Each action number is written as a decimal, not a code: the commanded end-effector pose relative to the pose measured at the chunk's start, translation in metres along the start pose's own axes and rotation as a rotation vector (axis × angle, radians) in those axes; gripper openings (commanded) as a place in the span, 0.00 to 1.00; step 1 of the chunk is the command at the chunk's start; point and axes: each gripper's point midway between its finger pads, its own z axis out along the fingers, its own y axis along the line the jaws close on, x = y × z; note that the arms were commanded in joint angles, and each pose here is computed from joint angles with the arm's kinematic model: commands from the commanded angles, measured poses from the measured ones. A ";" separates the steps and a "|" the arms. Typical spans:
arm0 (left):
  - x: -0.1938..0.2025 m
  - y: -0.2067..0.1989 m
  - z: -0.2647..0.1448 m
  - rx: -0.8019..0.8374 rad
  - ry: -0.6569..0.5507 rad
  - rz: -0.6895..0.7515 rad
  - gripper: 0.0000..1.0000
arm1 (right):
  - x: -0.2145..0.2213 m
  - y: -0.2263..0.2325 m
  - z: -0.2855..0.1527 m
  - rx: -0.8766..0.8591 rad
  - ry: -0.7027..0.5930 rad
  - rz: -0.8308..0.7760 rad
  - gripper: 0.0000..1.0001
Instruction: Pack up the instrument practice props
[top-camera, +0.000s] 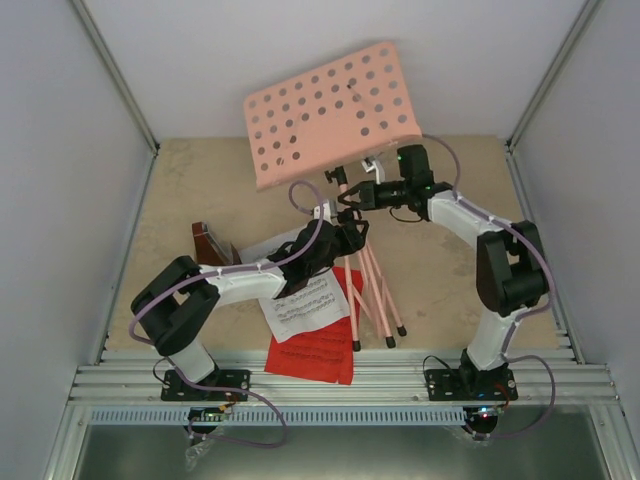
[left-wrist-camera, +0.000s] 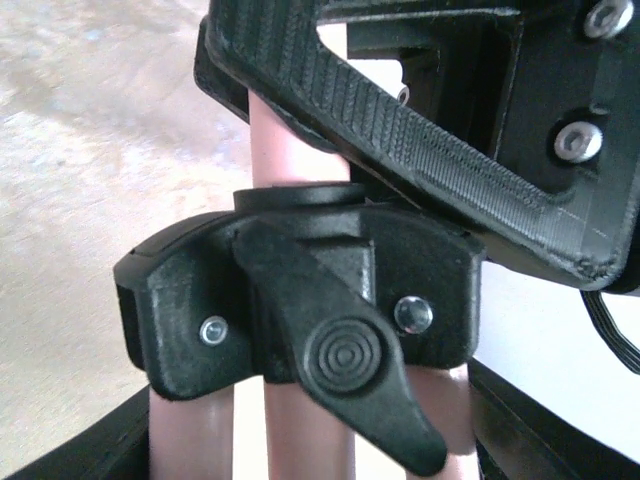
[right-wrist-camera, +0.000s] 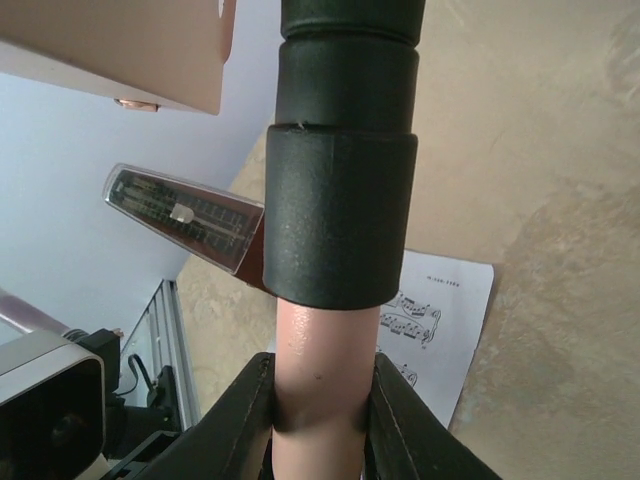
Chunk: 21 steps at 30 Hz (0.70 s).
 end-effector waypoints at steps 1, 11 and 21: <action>-0.038 -0.064 -0.018 0.187 -0.168 -0.070 0.12 | -0.037 -0.032 0.019 0.153 -0.132 -0.273 0.07; -0.028 -0.041 -0.007 0.150 -0.184 -0.165 0.12 | -0.003 -0.070 0.042 0.190 -0.064 -0.208 0.30; -0.017 -0.007 0.001 0.116 -0.183 -0.280 0.08 | 0.017 -0.082 0.031 0.266 -0.096 -0.195 0.49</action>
